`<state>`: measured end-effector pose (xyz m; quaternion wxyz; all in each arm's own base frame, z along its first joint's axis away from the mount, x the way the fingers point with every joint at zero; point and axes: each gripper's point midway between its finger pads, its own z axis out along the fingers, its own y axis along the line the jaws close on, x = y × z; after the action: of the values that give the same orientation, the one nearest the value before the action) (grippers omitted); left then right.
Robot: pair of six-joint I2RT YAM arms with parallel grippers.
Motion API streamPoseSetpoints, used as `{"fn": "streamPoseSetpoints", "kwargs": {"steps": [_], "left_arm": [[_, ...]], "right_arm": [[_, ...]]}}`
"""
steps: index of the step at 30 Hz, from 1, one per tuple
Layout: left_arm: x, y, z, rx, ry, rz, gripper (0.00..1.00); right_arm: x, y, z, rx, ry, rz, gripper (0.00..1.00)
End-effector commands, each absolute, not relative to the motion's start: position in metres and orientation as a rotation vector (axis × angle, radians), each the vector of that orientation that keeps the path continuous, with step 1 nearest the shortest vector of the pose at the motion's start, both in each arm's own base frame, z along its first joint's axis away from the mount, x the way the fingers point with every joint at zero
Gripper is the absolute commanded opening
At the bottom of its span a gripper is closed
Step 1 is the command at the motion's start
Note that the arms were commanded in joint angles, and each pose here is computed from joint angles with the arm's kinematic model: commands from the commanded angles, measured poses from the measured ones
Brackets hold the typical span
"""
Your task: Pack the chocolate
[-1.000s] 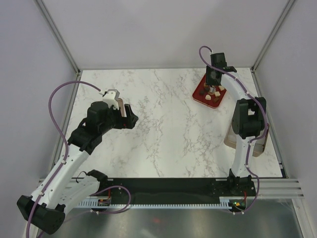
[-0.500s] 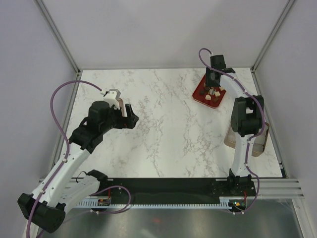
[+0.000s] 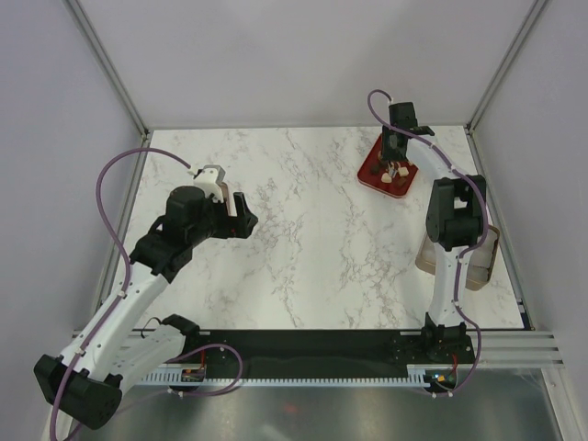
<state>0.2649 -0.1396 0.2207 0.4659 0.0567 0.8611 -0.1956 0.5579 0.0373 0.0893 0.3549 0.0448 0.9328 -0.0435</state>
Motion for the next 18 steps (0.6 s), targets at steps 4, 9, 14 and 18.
{"fn": "streamPoseSetpoints", "kwargs": {"steps": [4, 9, 14, 18], "left_arm": [[0.267, -0.141, 0.228, 0.189, 2.086, -0.478, 1.0], [0.265, -0.141, 0.229, 0.188, 2.081, -0.486, 1.0], [0.264, -0.143, 0.231, 0.192, 2.077, -0.497, 1.0], [0.262, -0.144, 0.232, 0.195, 2.073, -0.51, 1.0]], "right_arm": [[0.57, 0.037, 0.122, 0.119, 2.324, -0.084, 0.36], [0.558, 0.036, 0.139, 0.111, 2.313, -0.093, 0.32], [0.542, 0.032, 0.154, 0.114, 2.313, -0.097, 0.29], [0.528, 0.032, 0.163, 0.121, 2.325, -0.085, 0.28]]}}
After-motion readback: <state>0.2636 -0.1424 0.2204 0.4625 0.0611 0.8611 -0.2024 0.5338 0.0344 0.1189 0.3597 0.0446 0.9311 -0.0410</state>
